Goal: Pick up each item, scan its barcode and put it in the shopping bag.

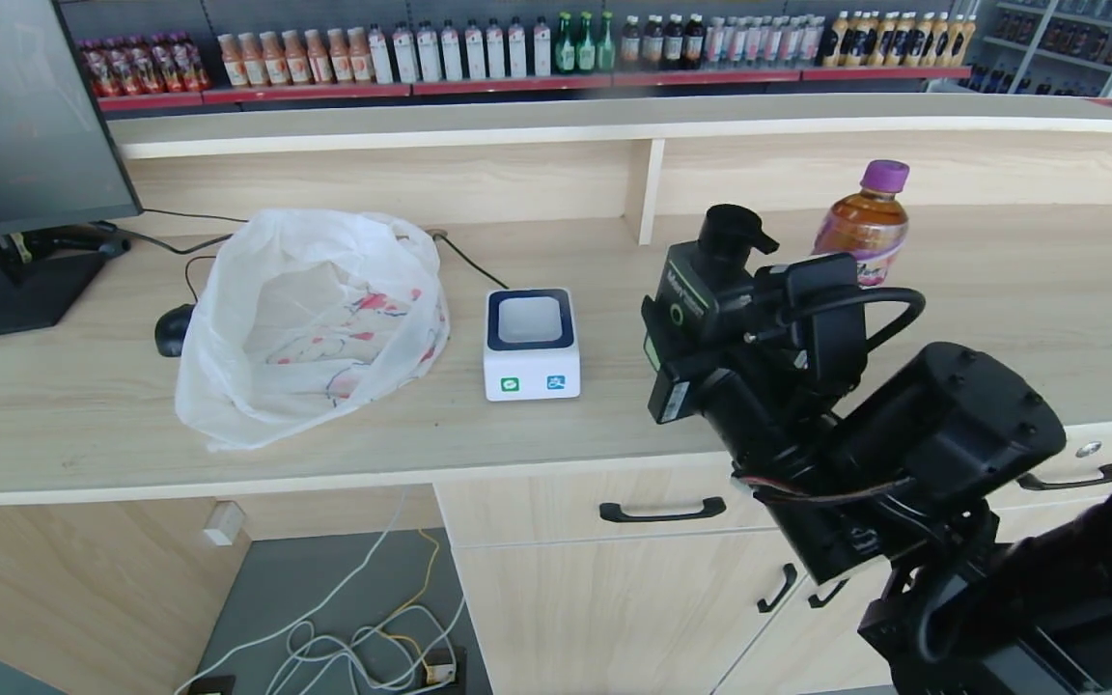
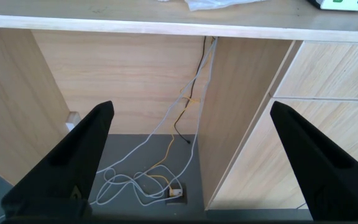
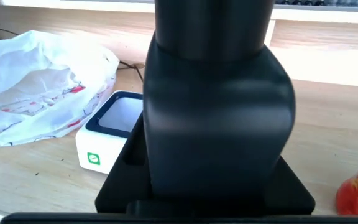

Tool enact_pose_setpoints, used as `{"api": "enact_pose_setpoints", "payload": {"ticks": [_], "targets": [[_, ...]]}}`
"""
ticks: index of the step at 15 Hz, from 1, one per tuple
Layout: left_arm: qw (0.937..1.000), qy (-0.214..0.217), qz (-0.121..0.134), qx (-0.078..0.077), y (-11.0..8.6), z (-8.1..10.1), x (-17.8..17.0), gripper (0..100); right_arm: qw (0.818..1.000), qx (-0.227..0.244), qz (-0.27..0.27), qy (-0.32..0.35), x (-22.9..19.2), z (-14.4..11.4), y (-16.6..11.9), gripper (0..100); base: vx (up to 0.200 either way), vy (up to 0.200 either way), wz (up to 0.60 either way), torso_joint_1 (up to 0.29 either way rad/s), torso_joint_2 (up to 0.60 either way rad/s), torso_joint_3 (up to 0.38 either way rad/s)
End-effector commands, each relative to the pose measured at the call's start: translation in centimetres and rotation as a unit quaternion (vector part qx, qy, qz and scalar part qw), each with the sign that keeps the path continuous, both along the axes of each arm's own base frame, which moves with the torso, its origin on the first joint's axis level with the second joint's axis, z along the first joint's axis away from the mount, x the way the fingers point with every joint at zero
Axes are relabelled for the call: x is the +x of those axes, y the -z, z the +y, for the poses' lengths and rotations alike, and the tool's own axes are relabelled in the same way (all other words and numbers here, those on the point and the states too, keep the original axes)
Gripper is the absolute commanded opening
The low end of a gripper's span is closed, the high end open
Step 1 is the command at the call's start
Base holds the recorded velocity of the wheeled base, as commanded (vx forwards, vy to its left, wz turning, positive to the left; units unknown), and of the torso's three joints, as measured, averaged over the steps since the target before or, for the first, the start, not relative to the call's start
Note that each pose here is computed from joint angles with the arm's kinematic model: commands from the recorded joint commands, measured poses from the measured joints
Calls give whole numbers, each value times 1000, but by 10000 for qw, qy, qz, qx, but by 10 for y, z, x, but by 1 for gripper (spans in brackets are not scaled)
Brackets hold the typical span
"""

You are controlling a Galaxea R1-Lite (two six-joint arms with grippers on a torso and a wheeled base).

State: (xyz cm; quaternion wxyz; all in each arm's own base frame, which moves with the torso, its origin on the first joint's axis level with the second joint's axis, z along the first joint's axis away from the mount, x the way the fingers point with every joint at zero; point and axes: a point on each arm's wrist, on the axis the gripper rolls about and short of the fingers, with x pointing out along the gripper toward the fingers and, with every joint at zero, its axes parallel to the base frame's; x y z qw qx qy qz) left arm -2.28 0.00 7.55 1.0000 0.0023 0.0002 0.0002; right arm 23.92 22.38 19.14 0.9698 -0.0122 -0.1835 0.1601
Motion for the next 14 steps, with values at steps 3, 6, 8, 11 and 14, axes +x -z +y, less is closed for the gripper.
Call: {"api": "enact_pose_setpoints", "payload": {"ticks": [3,6,8,11,14], "targets": [[10000,-6,-2,0,0,0,0,100,9994,-101,154,-277,-54,-6,-2,0,0,0,0,0,0,0],[10000,-6,-2,0,0,0,0,100,9964,-468,313,-637,-89,-14,9,0,0,0,0,0,0,0],[10000,-6,-2,0,0,0,0,100,9933,-609,270,-946,-109,-14,10,0,0,0,0,0,0,0],[10000,2,-2,0,0,0,0,100,9890,-810,216,-1217,-127,-14,12,0,0,0,0,0,0,0],[10000,2,-2,0,0,0,0,100,9861,-883,195,-1391,-134,-6,14,0,0,0,0,0,0,0]]}}
